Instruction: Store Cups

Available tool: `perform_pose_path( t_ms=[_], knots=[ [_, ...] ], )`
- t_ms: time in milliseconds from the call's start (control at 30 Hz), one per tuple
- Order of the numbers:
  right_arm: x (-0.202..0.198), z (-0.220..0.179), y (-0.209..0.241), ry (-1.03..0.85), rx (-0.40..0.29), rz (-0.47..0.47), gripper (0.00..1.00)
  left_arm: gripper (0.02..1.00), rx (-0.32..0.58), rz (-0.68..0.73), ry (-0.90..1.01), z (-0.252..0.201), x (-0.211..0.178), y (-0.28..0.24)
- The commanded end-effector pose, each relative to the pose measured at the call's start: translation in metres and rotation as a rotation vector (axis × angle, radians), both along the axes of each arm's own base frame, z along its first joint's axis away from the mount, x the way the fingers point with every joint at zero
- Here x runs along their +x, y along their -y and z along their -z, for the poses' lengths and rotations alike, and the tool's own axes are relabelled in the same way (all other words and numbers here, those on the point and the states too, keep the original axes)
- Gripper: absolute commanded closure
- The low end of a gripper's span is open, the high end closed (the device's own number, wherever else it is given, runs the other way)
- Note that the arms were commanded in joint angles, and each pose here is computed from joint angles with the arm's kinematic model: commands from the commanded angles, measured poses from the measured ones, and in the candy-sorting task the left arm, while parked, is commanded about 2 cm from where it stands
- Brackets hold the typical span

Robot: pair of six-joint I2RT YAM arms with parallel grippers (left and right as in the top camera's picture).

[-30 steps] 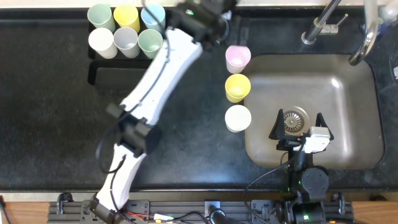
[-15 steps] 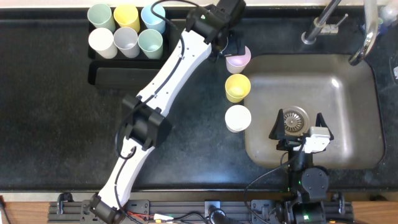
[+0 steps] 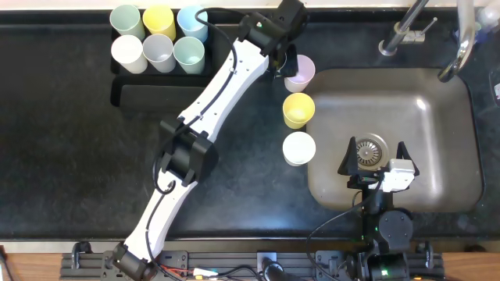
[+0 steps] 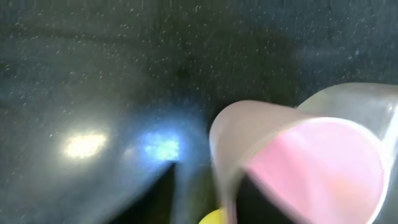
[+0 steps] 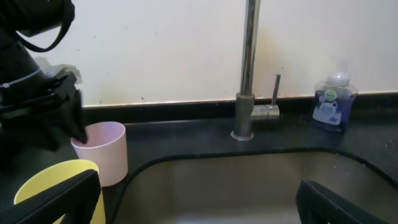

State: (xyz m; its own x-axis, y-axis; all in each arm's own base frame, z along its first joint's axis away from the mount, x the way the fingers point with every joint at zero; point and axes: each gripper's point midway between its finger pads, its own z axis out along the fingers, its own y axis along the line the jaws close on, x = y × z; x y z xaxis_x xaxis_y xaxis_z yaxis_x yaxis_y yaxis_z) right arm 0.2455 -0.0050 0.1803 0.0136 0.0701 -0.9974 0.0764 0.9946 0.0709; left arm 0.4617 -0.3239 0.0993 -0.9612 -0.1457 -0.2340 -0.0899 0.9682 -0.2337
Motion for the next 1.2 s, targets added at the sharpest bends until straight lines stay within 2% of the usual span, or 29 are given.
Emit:
perform_pose_path(
  t_ms=[33, 200, 367, 400, 433, 500, 533, 567, 667, 800, 933, 1000, 1200],
  knots=[
    [0.0, 0.003, 0.001, 0.002, -0.002, 0.004, 0.005, 0.982, -0.017, -0.028, 0.009, 0.0, 0.011, -0.007],
    [0.0, 0.003, 0.001, 0.002, -0.002, 0.004, 0.005, 0.982, -0.044, -0.053, 0.03, -0.02, 0.017, -0.018],
    [0.0, 0.003, 0.001, 0.002, -0.002, 0.004, 0.003, 0.982, -0.09, -0.142, 0.165, -0.116, 0.024, -0.07],
    [0.0, 0.003, 0.001, 0.002, -0.002, 0.004, 0.003, 0.982, -0.104, -0.205, 0.217, -0.162, 0.017, -0.11],
    [0.0, 0.003, 0.001, 0.002, -0.002, 0.004, 0.003, 0.982, -0.08, -0.302, 0.242, -0.201, -0.001, -0.169],
    [0.0, 0.003, 0.001, 0.002, -0.002, 0.004, 0.003, 0.982, -0.019, -0.478, 0.226, -0.225, -0.03, -0.24],
    [0.0, 0.003, 0.001, 0.002, -0.002, 0.004, 0.003, 0.982, 0.03, -0.639, 0.202, -0.236, -0.057, -0.298],
    [0.0, 0.003, 0.001, 0.002, -0.002, 0.004, 0.003, 0.982, 0.037, -0.665, 0.211, -0.242, -0.066, -0.32],
    [0.0, 0.003, 0.001, 0.002, -0.002, 0.004, 0.003, 0.982, 0.068, -0.82, 0.171, -0.233, -0.094, -0.378],
    [0.0, 0.003, 0.001, 0.002, -0.002, 0.004, 0.005, 0.982, 0.091, -0.919, 0.104, -0.187, -0.11, -0.414],
    [0.0, 0.003, 0.001, 0.002, -0.002, 0.004, 0.003, 0.982, 0.004, -0.929, 0.064, -0.125, -0.1, -0.416],
    [0.0, 0.003, 0.001, 0.002, -0.002, 0.004, 0.003, 0.982, -0.028, -0.922, 0.056, -0.108, -0.094, -0.414],
    [0.0, 0.003, 0.001, 0.002, -0.002, 0.004, 0.005, 0.982, -0.035, -0.9, 0.022, -0.072, -0.076, -0.416]
  ],
)
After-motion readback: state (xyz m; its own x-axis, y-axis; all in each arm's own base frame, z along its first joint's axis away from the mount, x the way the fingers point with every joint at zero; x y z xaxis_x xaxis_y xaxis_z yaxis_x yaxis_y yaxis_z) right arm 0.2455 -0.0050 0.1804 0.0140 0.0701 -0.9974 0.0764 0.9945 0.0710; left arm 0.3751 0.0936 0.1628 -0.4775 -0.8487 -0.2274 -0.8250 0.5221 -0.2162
